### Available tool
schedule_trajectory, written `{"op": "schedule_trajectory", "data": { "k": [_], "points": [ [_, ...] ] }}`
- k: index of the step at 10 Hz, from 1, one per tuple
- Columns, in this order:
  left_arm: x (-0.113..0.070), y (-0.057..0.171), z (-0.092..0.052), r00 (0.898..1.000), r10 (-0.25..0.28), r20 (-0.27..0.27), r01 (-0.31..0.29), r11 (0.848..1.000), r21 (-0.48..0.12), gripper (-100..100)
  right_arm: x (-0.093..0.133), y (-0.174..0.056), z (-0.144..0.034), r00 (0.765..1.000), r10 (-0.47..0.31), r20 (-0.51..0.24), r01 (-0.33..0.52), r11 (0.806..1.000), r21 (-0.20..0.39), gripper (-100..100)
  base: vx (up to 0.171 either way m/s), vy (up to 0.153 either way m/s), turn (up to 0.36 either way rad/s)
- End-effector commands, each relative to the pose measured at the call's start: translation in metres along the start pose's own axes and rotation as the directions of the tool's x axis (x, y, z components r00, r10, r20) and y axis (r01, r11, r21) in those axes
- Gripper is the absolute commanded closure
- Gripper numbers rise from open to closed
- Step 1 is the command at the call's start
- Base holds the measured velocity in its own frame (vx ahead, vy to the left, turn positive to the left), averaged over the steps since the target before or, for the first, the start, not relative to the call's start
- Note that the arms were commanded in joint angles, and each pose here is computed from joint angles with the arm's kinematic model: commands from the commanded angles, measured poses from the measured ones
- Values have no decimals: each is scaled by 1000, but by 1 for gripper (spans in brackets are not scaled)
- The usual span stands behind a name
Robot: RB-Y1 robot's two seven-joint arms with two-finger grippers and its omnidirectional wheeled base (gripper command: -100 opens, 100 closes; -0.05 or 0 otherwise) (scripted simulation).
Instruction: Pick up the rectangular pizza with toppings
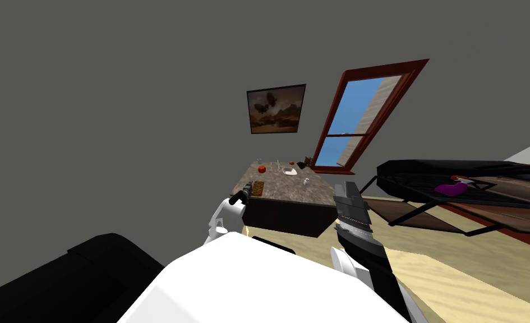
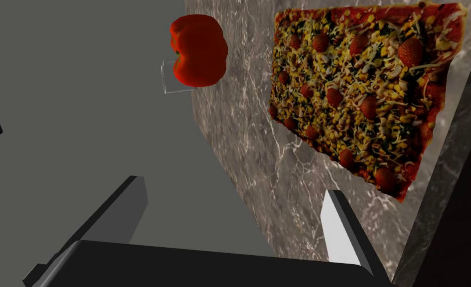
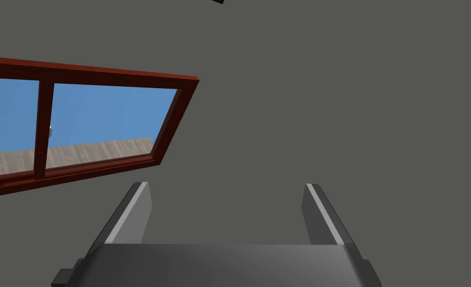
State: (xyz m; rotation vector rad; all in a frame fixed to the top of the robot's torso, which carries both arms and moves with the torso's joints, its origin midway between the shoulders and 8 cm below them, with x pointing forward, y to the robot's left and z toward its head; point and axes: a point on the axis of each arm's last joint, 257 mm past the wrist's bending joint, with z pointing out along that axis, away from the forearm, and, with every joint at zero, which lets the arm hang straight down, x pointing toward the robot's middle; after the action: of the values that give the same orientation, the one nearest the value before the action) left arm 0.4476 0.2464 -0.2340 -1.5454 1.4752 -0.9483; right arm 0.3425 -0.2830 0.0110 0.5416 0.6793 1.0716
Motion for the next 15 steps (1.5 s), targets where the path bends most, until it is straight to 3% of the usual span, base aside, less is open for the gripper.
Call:
{"op": "schedule_trajectory", "data": {
  "k": [1,8,15],
  "points": [
    [5,8,1,1000,-11,-4,11,999,-41,-100,0,0,0,1000,0,0,0,1000,0,0,18,25,-66],
    [18,40,1,999,-38,-2,37,980,-194,-100,0,0,0,1000,0,0,0,1000,0,0,17,27,-44],
    [30,76,-8,998,-54,12,54,932,-360,-100,0,0,0,1000,0,0,0,1000,0,0,22,35,-44]
  ]
}}
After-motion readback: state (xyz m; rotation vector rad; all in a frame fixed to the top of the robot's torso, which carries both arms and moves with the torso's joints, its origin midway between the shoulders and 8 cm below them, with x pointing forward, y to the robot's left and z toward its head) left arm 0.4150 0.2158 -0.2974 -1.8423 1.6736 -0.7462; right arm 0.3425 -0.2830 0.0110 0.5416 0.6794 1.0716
